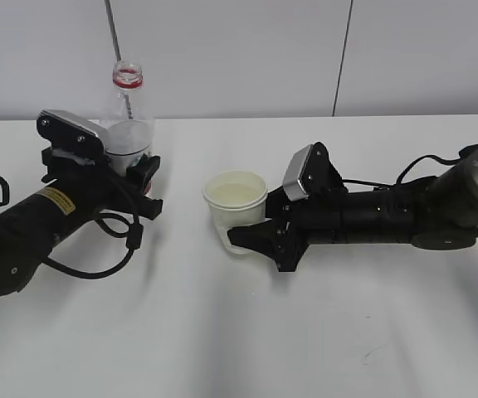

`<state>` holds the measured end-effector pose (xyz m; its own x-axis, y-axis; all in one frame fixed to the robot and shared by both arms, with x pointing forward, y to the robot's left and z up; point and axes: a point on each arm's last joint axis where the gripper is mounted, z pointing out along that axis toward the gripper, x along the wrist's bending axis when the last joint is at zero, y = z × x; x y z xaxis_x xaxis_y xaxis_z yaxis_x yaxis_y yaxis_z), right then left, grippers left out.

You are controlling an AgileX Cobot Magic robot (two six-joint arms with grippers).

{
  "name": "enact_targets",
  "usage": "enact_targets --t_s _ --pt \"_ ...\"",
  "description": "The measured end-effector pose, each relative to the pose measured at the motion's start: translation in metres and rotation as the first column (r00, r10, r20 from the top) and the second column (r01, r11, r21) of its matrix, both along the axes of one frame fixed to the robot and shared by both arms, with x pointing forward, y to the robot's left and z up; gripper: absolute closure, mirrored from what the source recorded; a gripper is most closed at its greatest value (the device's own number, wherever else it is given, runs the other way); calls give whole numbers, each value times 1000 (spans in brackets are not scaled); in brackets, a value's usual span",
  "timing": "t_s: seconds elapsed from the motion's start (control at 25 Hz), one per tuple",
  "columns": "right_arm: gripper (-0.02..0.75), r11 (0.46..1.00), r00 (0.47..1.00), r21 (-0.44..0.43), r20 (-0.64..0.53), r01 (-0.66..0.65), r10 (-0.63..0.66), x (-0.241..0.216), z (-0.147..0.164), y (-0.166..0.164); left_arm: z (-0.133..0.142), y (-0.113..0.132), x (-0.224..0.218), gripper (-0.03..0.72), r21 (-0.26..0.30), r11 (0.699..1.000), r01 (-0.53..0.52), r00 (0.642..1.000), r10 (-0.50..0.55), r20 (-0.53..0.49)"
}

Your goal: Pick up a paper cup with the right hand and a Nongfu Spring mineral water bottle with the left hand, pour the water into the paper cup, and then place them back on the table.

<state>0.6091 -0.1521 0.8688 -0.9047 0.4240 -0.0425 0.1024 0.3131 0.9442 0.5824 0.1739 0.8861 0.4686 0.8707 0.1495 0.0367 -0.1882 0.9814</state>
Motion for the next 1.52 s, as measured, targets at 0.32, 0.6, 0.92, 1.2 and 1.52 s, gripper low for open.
enact_targets --t_s 0.32,0.6,0.92,1.2,1.52 --pt "295 998 999 24 9 51 -52 4 2 -1 -1 -12 -7 330 -39 989 145 989 -146 -38" --pt "295 996 991 22 93 89 -91 9 5 -3 -2 -14 -9 330 -100 981 166 982 -173 -74" --pt "305 953 945 97 133 287 -298 25 12 -13 -6 -13 -16 330 -115 978 174 976 -186 -109" --pt "305 861 856 175 129 477 -501 34 16 -27 -14 -7 -16 330 -131 987 96 984 -114 -140" --pt "305 766 767 185 86 615 -636 36 -6 -40 -18 -4 -14 333 -121 991 59 991 -73 -110"
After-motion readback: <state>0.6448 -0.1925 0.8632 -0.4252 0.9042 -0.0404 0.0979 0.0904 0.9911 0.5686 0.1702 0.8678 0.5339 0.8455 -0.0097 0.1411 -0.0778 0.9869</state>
